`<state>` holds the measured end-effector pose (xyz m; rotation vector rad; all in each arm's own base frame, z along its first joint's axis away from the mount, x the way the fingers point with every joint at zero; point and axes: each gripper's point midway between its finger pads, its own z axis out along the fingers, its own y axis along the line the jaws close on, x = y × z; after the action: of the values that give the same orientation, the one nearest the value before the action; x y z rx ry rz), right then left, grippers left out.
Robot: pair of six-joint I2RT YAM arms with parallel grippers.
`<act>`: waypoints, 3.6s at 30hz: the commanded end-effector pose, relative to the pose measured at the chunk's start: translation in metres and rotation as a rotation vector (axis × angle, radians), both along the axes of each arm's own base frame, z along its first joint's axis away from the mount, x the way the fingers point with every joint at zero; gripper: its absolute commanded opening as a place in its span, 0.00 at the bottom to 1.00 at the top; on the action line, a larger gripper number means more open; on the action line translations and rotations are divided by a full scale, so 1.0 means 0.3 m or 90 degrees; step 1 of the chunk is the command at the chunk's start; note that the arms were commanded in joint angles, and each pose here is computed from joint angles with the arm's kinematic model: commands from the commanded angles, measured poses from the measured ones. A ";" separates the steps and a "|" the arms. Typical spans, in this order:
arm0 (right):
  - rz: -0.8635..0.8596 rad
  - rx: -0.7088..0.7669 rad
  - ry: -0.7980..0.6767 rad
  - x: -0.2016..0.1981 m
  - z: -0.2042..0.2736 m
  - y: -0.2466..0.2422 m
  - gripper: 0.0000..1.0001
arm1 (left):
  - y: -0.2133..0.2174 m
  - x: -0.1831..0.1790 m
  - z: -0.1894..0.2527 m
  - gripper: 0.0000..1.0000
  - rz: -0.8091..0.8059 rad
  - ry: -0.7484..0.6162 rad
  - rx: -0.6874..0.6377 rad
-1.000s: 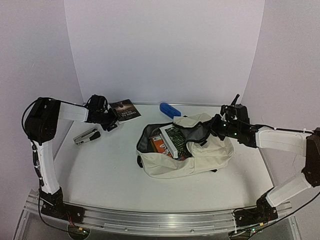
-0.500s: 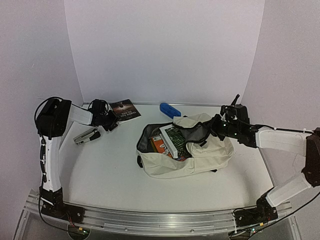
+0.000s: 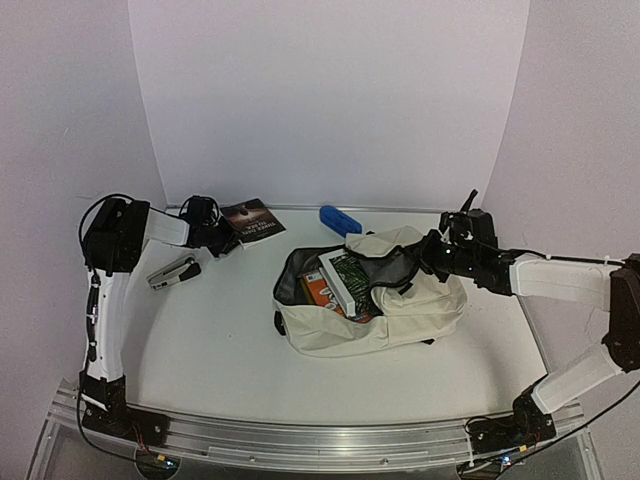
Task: Pack the student bag
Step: Move the book to the center of the board, then pick up the book from the center of the board.
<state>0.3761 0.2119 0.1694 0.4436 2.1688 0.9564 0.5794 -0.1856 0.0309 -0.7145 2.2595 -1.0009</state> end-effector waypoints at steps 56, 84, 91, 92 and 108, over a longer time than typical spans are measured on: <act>-0.051 -0.044 -0.052 0.019 0.050 -0.075 0.00 | 0.032 -0.910 -0.109 0.00 -0.145 0.227 0.152; 0.329 -0.135 -0.255 -0.183 0.415 0.651 0.77 | 0.049 -0.765 0.169 0.73 -0.159 0.115 -0.025; 0.438 -0.124 -0.183 -0.229 0.200 0.958 0.71 | 0.119 -0.767 0.134 0.76 -0.113 0.132 0.050; 0.445 -0.131 -0.165 -0.221 0.140 0.982 0.71 | 0.125 -0.772 0.133 0.76 -0.110 0.134 0.057; 0.368 -0.299 -0.022 -0.051 -0.336 1.060 0.70 | 0.122 -0.752 0.077 0.67 -0.115 0.156 0.066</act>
<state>0.3393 0.5455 0.0838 -0.5522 2.4050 0.8600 0.3424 -0.1490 0.0508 -0.6486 2.6280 -0.9216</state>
